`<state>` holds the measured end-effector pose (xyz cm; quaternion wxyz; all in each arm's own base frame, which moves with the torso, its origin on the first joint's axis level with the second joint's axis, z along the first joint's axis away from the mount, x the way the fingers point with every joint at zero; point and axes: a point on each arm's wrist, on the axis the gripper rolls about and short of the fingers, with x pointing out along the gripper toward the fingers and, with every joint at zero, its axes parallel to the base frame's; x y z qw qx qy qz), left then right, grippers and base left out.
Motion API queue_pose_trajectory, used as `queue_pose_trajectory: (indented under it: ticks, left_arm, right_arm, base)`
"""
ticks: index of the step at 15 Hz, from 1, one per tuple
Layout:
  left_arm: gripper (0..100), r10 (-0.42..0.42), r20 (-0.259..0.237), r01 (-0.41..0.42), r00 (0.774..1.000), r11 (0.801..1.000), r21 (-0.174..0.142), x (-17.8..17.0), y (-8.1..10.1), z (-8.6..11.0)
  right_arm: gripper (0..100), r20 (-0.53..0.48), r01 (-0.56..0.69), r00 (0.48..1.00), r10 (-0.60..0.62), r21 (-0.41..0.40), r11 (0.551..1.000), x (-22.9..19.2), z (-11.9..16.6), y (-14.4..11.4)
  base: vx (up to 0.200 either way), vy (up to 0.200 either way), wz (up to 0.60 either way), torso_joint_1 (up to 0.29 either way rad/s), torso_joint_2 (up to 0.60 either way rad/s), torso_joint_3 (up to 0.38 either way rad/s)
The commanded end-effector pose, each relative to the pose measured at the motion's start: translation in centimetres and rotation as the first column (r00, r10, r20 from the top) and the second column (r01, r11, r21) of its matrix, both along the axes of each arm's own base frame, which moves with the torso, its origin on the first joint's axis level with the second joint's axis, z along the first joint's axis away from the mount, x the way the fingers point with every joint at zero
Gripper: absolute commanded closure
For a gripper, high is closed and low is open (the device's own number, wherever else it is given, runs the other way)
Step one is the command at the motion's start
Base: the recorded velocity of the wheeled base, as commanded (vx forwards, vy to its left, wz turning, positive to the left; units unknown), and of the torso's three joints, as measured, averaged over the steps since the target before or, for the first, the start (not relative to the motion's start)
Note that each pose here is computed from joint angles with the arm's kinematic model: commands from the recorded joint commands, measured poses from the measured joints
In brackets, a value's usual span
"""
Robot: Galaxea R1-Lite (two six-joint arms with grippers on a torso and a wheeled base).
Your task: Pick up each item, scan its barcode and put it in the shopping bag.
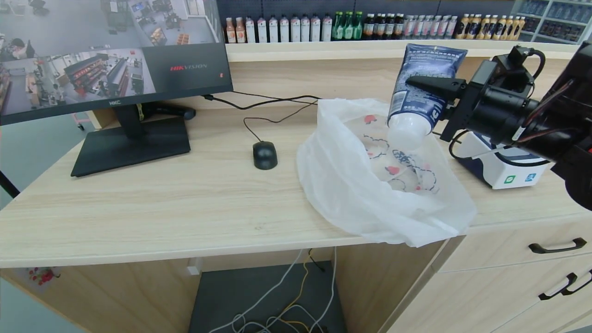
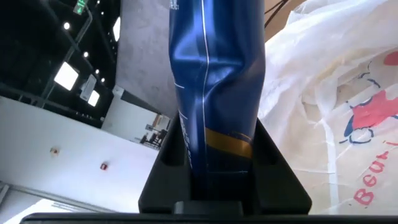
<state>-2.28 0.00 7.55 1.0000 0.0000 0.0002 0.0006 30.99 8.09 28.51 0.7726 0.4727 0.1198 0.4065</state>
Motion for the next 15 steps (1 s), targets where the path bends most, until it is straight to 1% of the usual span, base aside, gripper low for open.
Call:
queue_pose_trajectory:
  ticks: [1, 2, 4, 7, 9, 12, 15]
  left_arm:
    - [0, 0.000, 0.000, 0.000, 1.000, 1.000, 0.000, 0.0, 0.0, 0.0]
    - [0, 0.000, 0.000, 0.000, 1.000, 1.000, 0.000, 0.0, 0.0, 0.0]
    - [0, 0.000, 0.000, 0.000, 1.000, 1.000, 0.000, 0.0, 0.0, 0.0]
    - [0, 0.000, 0.000, 0.000, 1.000, 1.000, 0.000, 0.0, 0.0, 0.0]
    - [0, -0.001, 0.000, 0.001, 1.000, 1.000, 0.000, 0.0, 0.0, 0.0]
    - [0, -0.001, 0.000, 0.001, 1.000, 1.000, 0.000, 0.0, 0.0, 0.0]
    - [0, 0.000, 0.000, 0.000, 1.000, 1.000, 0.000, 0.0, 0.0, 0.0]
  right_arm:
    - [100, -0.010, -0.008, 1.000, 0.008, -0.003, 1.000, 0.3, -0.4, 0.3]
    - [100, -0.024, -0.016, 1.000, 0.015, -0.027, 1.000, 0.8, -1.5, 0.9]
    - [100, -0.022, -0.015, 1.000, 0.014, -0.071, 0.997, 0.9, -2.7, 1.1]
    - [100, -0.080, -0.011, 0.997, 0.003, -0.097, 0.995, 0.2, -4.8, 0.9]
    - [100, -0.090, -0.020, 0.996, 0.011, -0.100, 0.995, -0.5, -5.1, 0.8]
    - [100, -0.087, -0.034, 0.996, 0.026, -0.101, 0.994, -0.5, -5.0, 0.8]
    - [100, -0.090, -0.071, 0.994, 0.062, -0.104, 0.992, -0.6, -5.1, 1.4]
  base:
    - [0.000, 0.000, 0.00, 0.000, 0.00, 0.000]
    - [0.000, 0.000, 0.00, 0.000, 0.00, 0.000]
    - [0.000, 0.000, 0.00, 0.000, 0.00, 0.000]
    - [0.000, 0.000, 0.00, 0.000, 0.00, 0.000]
    - [0.000, 0.000, 0.00, 0.000, 0.00, 0.000]
    - [0.000, 0.000, 0.00, 0.000, 0.00, 0.000]
    - [0.000, 0.000, 0.00, 0.000, 0.00, 0.000]
